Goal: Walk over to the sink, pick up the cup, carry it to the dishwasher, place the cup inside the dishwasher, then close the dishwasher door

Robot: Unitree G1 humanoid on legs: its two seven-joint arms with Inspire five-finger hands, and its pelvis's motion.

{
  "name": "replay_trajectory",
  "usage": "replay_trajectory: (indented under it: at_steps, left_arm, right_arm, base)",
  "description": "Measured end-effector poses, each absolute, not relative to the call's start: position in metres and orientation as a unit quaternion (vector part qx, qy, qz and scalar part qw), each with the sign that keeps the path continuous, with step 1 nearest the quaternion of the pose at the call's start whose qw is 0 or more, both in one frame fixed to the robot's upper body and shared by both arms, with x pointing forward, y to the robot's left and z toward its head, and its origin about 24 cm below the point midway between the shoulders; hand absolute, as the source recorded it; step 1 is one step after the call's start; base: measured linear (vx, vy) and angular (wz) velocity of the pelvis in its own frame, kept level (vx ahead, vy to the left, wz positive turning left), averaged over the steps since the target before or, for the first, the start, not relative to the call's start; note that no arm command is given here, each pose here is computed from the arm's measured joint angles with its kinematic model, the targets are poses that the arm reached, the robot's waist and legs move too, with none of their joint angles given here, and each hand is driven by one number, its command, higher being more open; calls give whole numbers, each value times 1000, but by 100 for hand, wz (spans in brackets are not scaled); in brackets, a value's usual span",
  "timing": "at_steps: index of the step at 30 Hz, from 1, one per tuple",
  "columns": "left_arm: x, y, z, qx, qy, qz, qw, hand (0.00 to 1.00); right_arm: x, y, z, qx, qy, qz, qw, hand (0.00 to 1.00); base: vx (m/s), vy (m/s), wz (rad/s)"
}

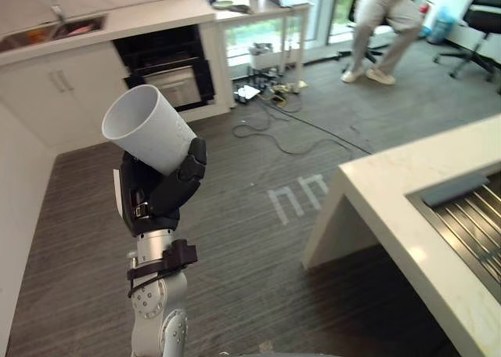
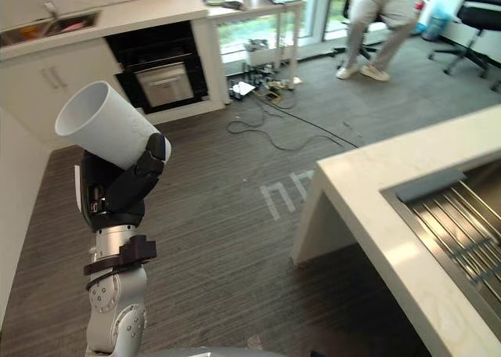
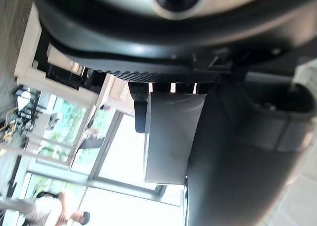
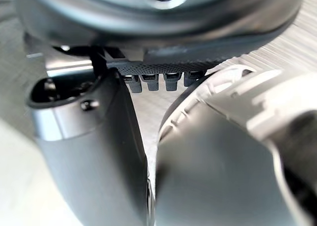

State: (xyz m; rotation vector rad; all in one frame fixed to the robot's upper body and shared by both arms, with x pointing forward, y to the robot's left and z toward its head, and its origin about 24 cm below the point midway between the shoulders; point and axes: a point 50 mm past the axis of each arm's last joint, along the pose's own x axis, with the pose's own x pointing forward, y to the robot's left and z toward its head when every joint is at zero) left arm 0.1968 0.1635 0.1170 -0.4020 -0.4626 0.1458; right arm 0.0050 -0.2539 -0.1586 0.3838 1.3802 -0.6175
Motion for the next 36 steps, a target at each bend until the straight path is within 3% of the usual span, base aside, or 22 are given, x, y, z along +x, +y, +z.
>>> replay_trajectory:
  at_steps: [2,5,11,18,20,21,31,36]
  left_arm:
    - [198,150,117,-218,-219,39,950,0]
    - [205,118,107,-223,-187,-43,956,0]
    - [213,89,89,-153,-152,-108,970,0]
    - [208,64,109,-106,-209,-198,952,0]
    - [212,64,117,-90,-231,-203,947,0]
    - [197,81,128,-124,-263,-165,942,0]
    - [196,84,117,-153,-229,-191,942,0]
    - [196,93,86,-216,-151,-188,946,0]
  right_arm:
    - [12,-262,-152,166,598,-281,732,100]
    - [36,-237,-156,229,569,-259,746,100]
    - [91,-215,-148,256,518,-180,796,100]
    - [89,-211,-144,258,511,-158,804,100]
    - [87,-209,-145,260,514,-159,802,100]
    - [49,-197,-145,231,559,-100,790,100]
    - [50,-194,-147,227,564,-92,788,100]
    - [56,-196,-153,209,581,-78,783,100]
  base:
    - [142,71,200]
    - [152,-66,216]
    - [219,-41,73]
    - [354,-160,51]
    - [257,-166,27]
    - [0,0,0]
    - [-66,61,4]
    - [36,26,44]
